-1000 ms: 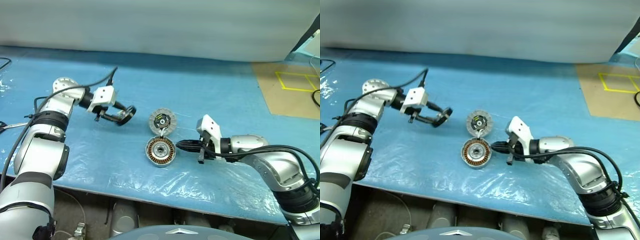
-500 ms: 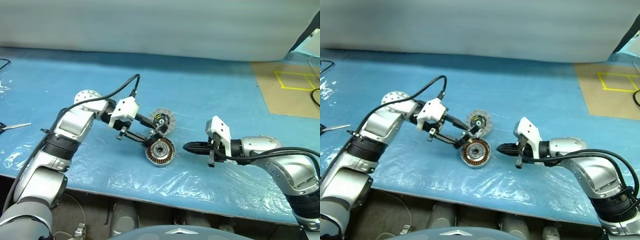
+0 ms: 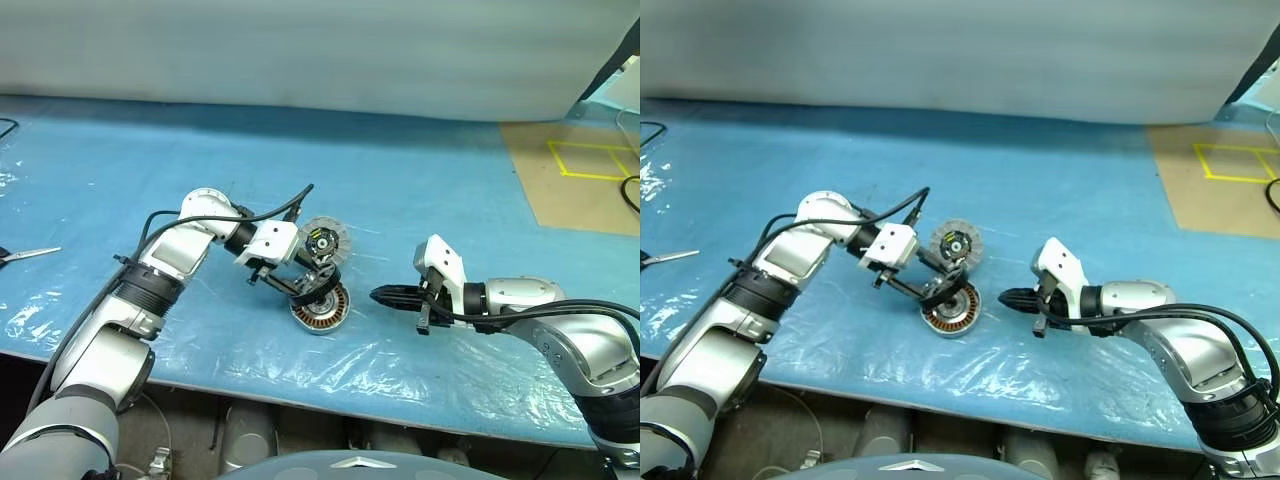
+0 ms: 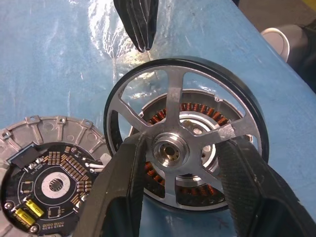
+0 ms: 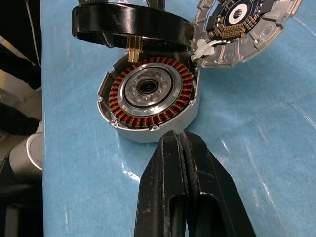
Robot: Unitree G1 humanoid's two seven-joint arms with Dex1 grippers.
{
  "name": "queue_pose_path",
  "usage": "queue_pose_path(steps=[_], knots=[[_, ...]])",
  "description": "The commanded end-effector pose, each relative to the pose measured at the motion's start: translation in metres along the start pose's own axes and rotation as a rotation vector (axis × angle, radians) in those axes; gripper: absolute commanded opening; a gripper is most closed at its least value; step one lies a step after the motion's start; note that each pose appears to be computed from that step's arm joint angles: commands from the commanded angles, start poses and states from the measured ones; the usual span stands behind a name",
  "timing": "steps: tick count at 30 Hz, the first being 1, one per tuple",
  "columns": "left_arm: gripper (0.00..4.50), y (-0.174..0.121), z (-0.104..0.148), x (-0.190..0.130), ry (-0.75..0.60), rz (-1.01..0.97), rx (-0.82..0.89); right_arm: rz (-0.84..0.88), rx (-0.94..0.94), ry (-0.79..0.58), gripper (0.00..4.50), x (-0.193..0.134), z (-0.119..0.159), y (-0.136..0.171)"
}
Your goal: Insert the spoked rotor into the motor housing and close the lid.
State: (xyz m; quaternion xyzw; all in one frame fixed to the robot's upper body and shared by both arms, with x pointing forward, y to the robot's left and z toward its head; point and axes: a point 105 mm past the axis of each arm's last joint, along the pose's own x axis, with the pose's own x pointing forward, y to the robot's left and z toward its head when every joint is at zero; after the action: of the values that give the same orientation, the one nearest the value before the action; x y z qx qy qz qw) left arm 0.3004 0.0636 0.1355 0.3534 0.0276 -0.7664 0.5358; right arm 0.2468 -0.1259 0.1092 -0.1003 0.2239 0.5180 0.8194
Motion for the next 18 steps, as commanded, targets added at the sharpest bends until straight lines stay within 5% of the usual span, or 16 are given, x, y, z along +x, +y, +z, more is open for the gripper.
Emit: queue_pose_path(steps=[1, 18], knots=[[1.85, -0.0018, 0.0016, 0.0002, 0.018, -0.030, 0.042, -0.006, -0.038, -0.029, 0.00, -0.0047, 0.0099, 0.0047], [1.85, -0.0089, -0.0032, 0.0070, 0.024, -0.058, 0.071, -0.023, -0.036, -0.030, 0.00, -0.0022, 0.0118, 0.0004]])
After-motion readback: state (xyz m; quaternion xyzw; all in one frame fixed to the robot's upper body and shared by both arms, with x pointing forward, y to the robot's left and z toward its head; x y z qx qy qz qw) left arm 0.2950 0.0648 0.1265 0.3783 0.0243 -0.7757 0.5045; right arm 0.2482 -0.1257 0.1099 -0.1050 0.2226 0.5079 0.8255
